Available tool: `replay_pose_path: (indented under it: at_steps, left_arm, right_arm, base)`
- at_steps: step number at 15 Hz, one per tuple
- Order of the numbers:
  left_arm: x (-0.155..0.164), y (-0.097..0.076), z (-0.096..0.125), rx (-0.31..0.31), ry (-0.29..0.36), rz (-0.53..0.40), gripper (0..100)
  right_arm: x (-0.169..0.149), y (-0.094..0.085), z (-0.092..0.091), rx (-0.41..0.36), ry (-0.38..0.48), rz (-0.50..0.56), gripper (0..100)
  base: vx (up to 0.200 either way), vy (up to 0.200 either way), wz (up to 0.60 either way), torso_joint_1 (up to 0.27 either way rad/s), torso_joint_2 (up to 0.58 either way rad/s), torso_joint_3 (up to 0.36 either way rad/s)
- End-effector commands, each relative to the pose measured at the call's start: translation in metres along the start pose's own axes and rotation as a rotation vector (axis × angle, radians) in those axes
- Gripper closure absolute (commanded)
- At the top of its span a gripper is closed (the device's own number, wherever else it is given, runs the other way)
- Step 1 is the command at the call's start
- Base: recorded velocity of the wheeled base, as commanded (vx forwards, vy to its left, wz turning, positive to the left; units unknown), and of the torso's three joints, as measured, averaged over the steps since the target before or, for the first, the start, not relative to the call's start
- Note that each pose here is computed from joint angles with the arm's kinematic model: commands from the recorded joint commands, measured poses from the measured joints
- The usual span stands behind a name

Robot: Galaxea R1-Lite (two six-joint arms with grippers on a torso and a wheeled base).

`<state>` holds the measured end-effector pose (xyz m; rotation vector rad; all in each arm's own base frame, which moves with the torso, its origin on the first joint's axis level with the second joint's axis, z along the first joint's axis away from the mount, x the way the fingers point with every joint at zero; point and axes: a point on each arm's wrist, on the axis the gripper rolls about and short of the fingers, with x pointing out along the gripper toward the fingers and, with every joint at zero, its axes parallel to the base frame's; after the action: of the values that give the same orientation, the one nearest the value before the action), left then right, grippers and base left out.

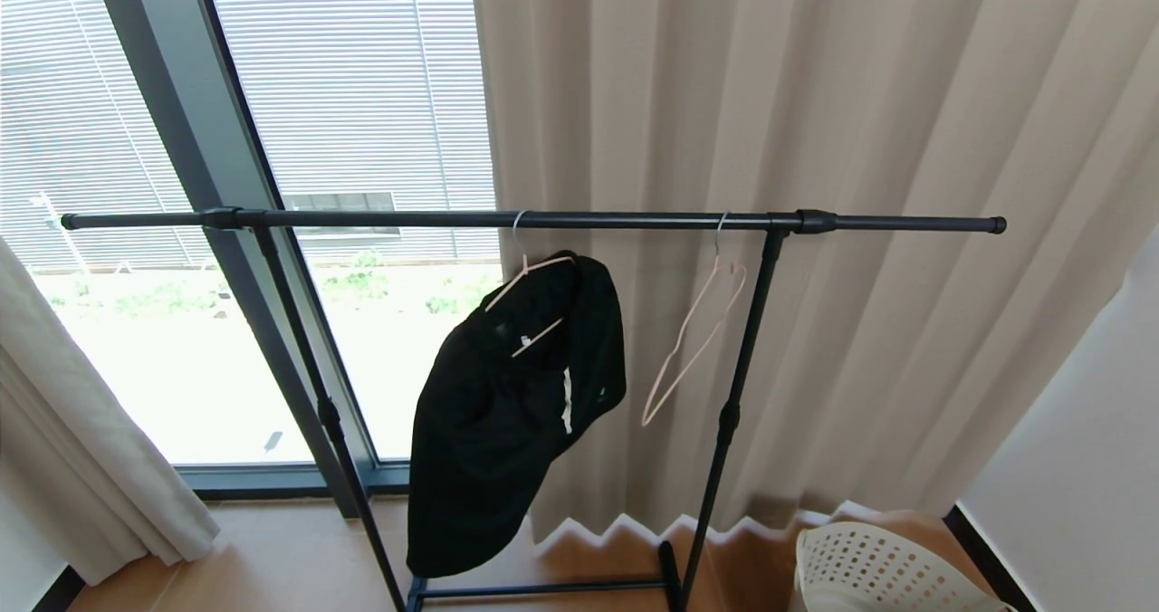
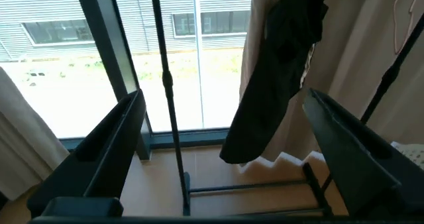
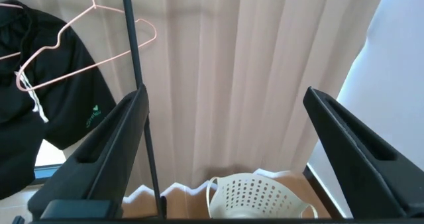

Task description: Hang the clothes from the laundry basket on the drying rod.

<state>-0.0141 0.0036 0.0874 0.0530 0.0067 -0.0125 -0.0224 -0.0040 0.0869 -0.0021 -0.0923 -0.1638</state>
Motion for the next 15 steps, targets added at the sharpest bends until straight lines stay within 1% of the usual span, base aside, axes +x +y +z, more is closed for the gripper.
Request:
replay_pose_path:
  at_steps: [1,2,3,4,5,7,8,9,10,15]
  left_arm:
    - [-0.0021,-0.0011,-0.0003,0.001,-0.017,0.079,0]
    - [-0.005,-0.0023,-0.0009,0.005,-0.045,0.136,0]
    - [-0.0076,-0.0021,-0.0015,-0.002,-0.077,0.125,0]
    - [-0.0093,-0.0021,-0.0023,-0.009,-0.095,0.121,0]
    - [-0.0093,-0.0021,-0.0023,-0.024,-0.096,0.118,0]
    - [-0.0092,-0.0024,-0.0023,-0.024,-0.096,0.104,0]
    - [-0.0092,-0.0034,-0.0021,-0.021,-0.1,0.06,0]
    - [-0.0091,-0.0041,-0.0022,-0.017,-0.099,0.027,0]
    - [-0.0091,-0.0041,-0.0022,-0.017,-0.1,0.023,0]
    - [-0.0091,-0.0041,-0.0022,-0.026,-0.1,0.025,0]
  right_arm:
    - [-0.0005,-0.0001,0.0001,0.002,-0.008,-0.001,0]
    - [-0.0006,0.0,0.0001,0.002,-0.008,-0.002,0]
    - [-0.0005,0.0,0.0001,-0.001,-0.008,0.001,0]
    - [-0.0005,0.0001,0.0004,0.001,-0.011,0.005,0]
    - [-0.0006,0.0002,0.0007,0.0,-0.014,0.011,0]
    - [-0.0006,0.0002,0.0007,0.006,-0.014,0.011,0]
    - [-0.0006,0.0005,0.0007,0.008,-0.014,0.024,0]
    - [-0.0006,0.0012,0.0004,0.018,-0.011,0.058,0]
    - [-0.0006,0.0016,0.0004,0.023,-0.011,0.073,0]
    - [-0.0006,0.0016,0.0003,0.022,-0.009,0.074,0]
  base:
    - [0.0,0.0,0.0,0.0,0.0,0.0]
    - [0.0,0.0,0.0,0.0,0.0,0.0]
    - [0.0,0.0,0.0,0.0,0.0,0.0]
    - [0.0,0.0,0.0,0.0,0.0,0.0]
    - [0.0,0.0,0.0,0.0,0.0,0.0]
    - [0.0,0.0,0.0,0.0,0.0,0.0]
    - [0.0,0.0,0.0,0.0,0.0,0.0]
    - [0.0,0.0,0.0,0.0,0.0,0.0]
    - [0.0,0.0,0.0,0.0,0.0,0.0]
    - [0.0,0.0,0.0,0.0,0.0,0.0]
